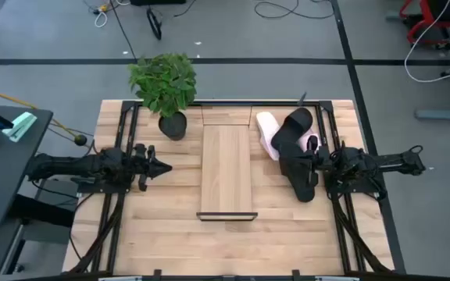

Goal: Pick and place slides into the shelf

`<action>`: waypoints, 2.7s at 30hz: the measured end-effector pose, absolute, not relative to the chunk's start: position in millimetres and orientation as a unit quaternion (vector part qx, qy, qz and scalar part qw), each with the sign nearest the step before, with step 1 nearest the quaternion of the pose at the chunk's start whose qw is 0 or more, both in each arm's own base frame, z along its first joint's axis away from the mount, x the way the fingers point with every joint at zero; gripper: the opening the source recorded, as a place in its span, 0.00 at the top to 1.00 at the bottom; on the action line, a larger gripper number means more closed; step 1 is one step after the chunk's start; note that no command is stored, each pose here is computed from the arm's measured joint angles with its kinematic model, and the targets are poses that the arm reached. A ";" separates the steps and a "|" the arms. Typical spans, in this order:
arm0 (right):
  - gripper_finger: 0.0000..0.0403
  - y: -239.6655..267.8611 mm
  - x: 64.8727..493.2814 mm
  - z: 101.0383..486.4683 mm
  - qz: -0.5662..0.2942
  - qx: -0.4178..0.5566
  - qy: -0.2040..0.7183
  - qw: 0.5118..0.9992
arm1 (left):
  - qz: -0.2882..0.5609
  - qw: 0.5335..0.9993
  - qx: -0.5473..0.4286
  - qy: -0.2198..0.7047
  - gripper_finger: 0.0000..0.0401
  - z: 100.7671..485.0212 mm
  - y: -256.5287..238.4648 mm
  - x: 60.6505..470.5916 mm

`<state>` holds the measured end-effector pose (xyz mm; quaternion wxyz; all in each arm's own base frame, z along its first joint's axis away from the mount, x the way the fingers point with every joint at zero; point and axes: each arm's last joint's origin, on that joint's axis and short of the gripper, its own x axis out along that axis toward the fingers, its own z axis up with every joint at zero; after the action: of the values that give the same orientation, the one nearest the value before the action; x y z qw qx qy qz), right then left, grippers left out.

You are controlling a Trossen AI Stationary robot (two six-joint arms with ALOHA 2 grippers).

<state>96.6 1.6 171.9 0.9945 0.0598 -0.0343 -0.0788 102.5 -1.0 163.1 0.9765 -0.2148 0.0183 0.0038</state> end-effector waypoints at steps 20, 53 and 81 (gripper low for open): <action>0.97 1.6 96.6 171.9 -0.079 0.060 -0.034 0.994 | 0.003 0.976 -0.215 0.018 0.93 163.1 -1.1 102.5; 0.97 1.6 96.6 171.9 -0.079 0.060 -0.035 0.994 | 0.004 0.977 -0.215 0.018 0.92 163.0 -1.1 102.5; 0.97 1.6 96.6 171.9 -0.079 0.060 -0.034 0.994 | 0.004 0.977 -0.215 0.018 0.90 163.1 -1.0 102.5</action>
<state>96.6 1.6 171.9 0.9945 0.0598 -0.0344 -0.0789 102.5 -1.0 163.1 0.9765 -0.2146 0.0182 0.0037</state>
